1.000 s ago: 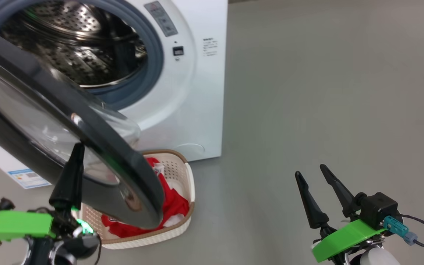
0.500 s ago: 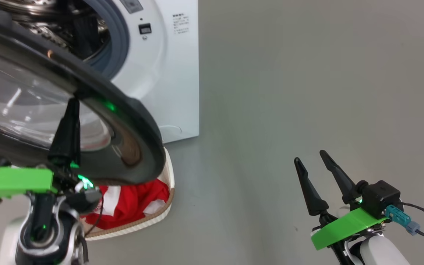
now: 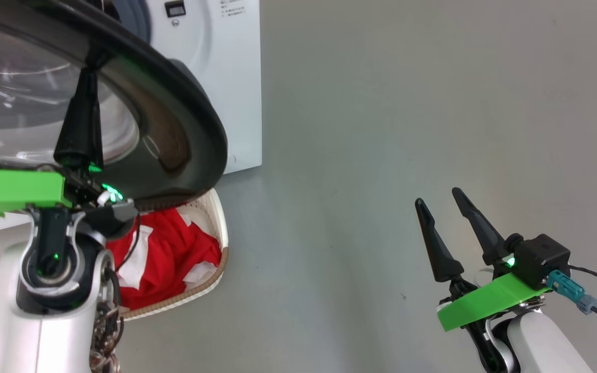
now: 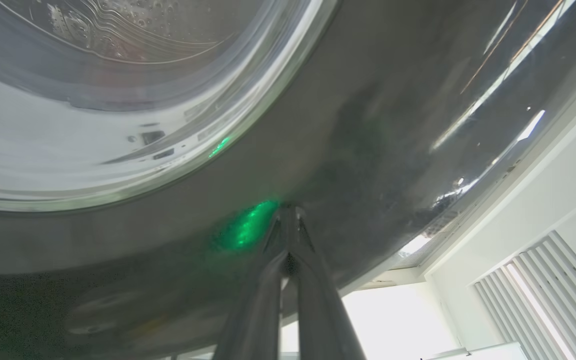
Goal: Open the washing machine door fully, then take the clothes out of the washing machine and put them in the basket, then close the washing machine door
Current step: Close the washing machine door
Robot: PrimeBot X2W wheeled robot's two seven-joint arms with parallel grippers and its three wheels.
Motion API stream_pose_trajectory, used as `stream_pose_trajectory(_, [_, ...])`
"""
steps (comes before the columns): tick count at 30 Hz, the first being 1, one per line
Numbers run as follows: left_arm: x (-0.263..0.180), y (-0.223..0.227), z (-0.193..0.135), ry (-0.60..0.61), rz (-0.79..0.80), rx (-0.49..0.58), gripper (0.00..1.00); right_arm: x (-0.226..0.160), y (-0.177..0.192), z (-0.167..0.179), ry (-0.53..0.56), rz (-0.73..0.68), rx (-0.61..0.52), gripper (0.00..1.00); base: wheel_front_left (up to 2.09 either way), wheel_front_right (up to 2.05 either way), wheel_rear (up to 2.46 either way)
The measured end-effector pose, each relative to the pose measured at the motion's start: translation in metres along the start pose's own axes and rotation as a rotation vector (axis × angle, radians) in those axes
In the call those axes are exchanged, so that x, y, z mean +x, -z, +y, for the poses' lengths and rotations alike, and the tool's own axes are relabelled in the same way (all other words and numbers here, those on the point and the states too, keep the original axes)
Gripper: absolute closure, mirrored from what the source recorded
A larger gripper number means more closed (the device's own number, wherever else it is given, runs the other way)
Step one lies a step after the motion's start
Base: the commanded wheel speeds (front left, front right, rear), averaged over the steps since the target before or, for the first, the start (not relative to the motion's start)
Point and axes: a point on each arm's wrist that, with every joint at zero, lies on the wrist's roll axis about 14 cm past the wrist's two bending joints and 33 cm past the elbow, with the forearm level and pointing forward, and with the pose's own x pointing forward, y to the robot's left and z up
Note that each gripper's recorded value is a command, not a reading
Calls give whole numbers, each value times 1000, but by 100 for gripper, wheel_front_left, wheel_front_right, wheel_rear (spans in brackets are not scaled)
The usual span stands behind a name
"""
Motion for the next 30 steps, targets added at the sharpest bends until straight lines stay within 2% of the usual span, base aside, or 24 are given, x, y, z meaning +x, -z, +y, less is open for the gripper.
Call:
stream_pose_trajectory(10, [9,3,6,-1,5,-9,100,1,-1,-6,21,-3,1,0,0,0,0])
stream_pose_trajectory(14, [4,4,-2,17,19,-22,100,0,-6,-3,11,-19,5,0,0,0,0])
stream_pose_trajectory(15, [3,4,-5,23,19,-27,87,0,-7,-2,8,-22,5,0,0,0,0])
stream_pose_trajectory(16, [1,4,-7,27,22,-30,62,-1,-9,0,5,-26,6,0,0,0,0])
stream_pose_trajectory(17, [-2,3,-9,34,20,-30,0,-1,-10,1,1,-30,7,0,0,0,0])
stream_pose_trajectory(22, [-30,-3,1,-2,13,-14,0,-5,-20,9,-21,-58,11,0,0,0,0])
stream_pose_trajectory(24, [-44,-10,5,-20,-9,29,0,-9,-21,11,-27,-61,14,0,0,0,0])
stream_pose_trajectory(27, [-64,-27,8,-37,-53,185,0,-16,-22,15,-36,-64,19,0,0,0,0])
stream_pose_trajectory(30, [-86,-43,10,-54,-103,447,0,-21,-25,19,-46,-75,22,0,0,0,0])
